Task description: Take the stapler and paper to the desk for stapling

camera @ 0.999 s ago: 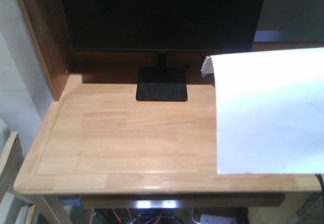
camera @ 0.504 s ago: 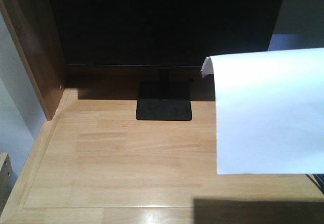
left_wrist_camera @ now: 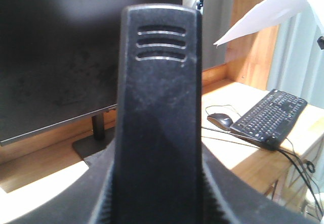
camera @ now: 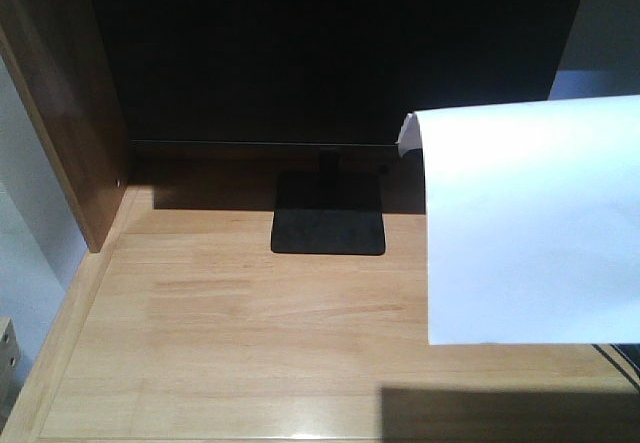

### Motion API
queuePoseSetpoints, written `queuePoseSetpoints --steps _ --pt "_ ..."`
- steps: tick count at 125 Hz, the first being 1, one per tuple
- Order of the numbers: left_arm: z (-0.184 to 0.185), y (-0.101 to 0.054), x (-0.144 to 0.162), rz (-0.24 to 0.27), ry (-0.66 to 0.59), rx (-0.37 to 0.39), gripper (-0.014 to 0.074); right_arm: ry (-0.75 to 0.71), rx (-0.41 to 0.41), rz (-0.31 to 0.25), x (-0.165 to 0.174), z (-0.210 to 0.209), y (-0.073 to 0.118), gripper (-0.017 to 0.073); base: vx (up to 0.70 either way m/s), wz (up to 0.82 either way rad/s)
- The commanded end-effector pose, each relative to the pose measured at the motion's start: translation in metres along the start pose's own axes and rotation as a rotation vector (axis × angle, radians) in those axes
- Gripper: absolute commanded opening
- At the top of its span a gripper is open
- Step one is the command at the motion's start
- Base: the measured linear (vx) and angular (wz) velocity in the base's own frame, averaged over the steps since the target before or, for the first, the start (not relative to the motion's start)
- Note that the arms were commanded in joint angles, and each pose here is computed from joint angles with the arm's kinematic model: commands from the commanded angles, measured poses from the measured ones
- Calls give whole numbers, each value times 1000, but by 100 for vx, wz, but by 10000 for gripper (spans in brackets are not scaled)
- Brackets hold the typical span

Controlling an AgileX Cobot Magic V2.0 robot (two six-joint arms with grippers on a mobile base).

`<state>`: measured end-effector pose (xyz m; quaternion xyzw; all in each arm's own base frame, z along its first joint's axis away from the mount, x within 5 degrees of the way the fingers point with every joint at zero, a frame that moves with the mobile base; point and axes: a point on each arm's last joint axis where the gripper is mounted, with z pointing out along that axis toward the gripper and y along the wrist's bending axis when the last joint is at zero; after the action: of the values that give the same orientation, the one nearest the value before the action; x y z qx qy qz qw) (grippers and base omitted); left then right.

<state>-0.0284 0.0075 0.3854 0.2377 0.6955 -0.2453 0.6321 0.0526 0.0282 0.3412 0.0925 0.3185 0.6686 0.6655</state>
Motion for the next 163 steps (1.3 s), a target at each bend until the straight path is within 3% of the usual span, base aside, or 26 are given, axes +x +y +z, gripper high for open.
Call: queuePoseSetpoints --steps 1,163 --pt "-1 0 -17 -9 -121 10 -6 -14 -61 -8 -3 6 9 -7 4 3" --pt "-1 0 -17 -10 -120 11 -6 -14 -61 -8 -3 6 9 -7 0 0"
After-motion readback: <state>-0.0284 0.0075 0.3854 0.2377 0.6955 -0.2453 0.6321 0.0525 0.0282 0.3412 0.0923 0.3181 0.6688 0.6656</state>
